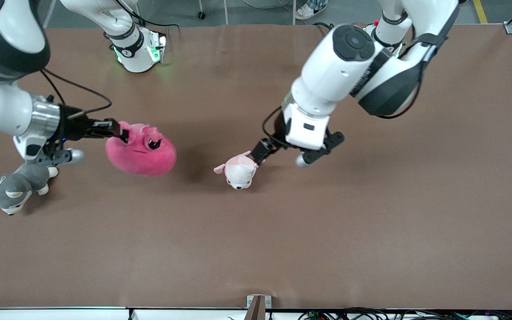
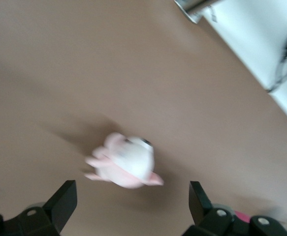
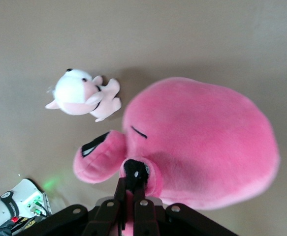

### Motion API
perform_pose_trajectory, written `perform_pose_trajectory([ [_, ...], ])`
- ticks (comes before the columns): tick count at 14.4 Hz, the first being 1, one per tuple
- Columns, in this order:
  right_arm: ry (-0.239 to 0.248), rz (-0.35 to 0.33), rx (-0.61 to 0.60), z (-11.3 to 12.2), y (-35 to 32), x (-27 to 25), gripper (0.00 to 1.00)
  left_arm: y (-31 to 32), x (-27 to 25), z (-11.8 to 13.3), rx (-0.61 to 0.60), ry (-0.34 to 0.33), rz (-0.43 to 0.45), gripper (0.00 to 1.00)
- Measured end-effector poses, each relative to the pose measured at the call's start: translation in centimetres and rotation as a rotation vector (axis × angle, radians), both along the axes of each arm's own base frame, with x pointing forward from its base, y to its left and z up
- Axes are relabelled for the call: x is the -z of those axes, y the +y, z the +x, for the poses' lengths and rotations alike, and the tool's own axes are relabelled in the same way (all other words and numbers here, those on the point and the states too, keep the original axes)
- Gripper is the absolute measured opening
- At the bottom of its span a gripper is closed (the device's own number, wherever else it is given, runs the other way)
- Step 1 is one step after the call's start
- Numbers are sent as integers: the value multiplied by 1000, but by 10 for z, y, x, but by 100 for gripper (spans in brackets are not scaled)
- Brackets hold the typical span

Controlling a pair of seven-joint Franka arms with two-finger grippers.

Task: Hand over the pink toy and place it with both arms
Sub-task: 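Lower the pink plush with the right gripper while the left gripper withdraws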

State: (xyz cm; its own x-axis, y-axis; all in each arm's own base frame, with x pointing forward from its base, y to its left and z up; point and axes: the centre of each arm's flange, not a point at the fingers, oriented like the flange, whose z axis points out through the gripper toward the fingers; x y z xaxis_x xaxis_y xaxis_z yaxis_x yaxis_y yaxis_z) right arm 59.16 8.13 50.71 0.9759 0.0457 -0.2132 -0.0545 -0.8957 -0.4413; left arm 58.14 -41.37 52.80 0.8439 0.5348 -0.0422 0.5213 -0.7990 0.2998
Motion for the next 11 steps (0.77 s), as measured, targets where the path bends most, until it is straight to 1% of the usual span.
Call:
perform_pose_trajectory([
  [1,-1,8,-12,7,-15,12,8,21,3,8,53,0,57,100],
  [3,-3,28,-52,18,-41,40,8,65,3,28,127,-1,126,100],
  [7,10,67,-110,32,-85,96,8,176,-8,65,234,-6,198,100],
  [9,8,87,-128,38,-108,118,8,230,-19,73,307,-10,233,100],
  [11,8,104,-138,41,-128,136,8,271,-33,71,366,9,267,100],
])
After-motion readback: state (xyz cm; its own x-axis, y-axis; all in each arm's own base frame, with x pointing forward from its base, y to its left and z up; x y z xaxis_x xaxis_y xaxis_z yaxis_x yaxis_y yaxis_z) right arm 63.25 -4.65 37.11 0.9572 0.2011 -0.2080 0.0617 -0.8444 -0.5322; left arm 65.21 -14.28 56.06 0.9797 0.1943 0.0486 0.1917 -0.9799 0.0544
